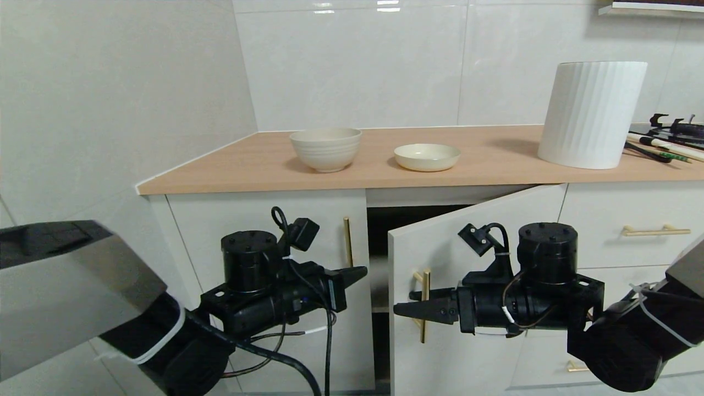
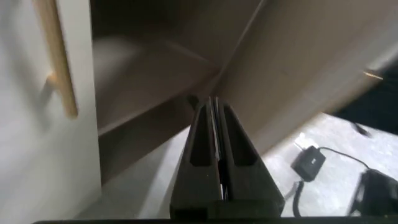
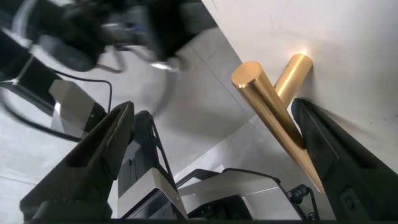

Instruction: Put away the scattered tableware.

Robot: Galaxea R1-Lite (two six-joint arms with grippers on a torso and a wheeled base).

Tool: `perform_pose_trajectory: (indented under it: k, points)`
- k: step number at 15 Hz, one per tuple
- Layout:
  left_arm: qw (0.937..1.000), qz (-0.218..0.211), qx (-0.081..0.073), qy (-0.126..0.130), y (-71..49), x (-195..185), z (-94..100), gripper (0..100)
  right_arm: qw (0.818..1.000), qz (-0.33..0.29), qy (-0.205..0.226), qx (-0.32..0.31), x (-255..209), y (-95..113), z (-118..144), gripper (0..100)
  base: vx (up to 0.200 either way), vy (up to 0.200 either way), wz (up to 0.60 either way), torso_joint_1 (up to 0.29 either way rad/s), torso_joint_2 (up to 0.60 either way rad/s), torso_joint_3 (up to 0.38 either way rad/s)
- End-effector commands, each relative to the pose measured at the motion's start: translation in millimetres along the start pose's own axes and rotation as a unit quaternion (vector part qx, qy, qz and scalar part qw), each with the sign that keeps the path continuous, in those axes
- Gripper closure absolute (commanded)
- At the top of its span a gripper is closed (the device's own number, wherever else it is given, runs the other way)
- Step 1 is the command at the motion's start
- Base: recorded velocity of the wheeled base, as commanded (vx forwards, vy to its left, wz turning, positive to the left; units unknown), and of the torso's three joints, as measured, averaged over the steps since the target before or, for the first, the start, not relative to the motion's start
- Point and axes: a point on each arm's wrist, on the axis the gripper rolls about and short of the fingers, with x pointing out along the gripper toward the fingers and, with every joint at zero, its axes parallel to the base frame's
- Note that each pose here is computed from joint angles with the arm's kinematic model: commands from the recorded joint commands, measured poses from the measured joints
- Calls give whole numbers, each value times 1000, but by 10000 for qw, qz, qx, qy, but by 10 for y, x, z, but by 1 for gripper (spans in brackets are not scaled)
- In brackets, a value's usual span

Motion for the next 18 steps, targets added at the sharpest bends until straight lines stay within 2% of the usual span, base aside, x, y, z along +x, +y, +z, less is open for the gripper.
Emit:
perform_pose_trajectory:
  k: [1,3,6,9,11,13,16,18]
  points:
    - [9999,-36,-30,127,145,348,-166,100,10000,5,31,22,7,1,-12,0,0,0,0,0,0,0]
    - [9997,-164,19,169,123,526,-243,100,10000,-5,50,29,2,-1,-28,0,0,0,0,0,0,0]
    - [9990,-418,153,92,-19,655,-350,100,10000,9,40,-12,-17,-1,-81,0,0,0,0,0,0,0]
    - [9989,-432,191,33,-83,675,-347,100,9999,7,-67,-134,-70,39,-100,0,0,0,0,0,0,0]
    - [9985,-466,258,-151,-118,658,-287,100,9992,-181,-141,-324,-105,51,-118,0,0,0,0,0,0,0]
    - [9979,-554,285,-149,-192,645,-294,100,9971,-569,-274,-422,-116,27,-143,0,0,0,0,0,0,0]
    - [9974,-646,303,-136,-276,642,-300,100,9956,-678,-427,-485,-227,82,-103,0,0,0,0,0,0,0]
    - [9973,-660,306,-130,-288,641,-303,100,9950,-746,-474,-470,-284,78,-97,0,0,0,0,0,0,0]
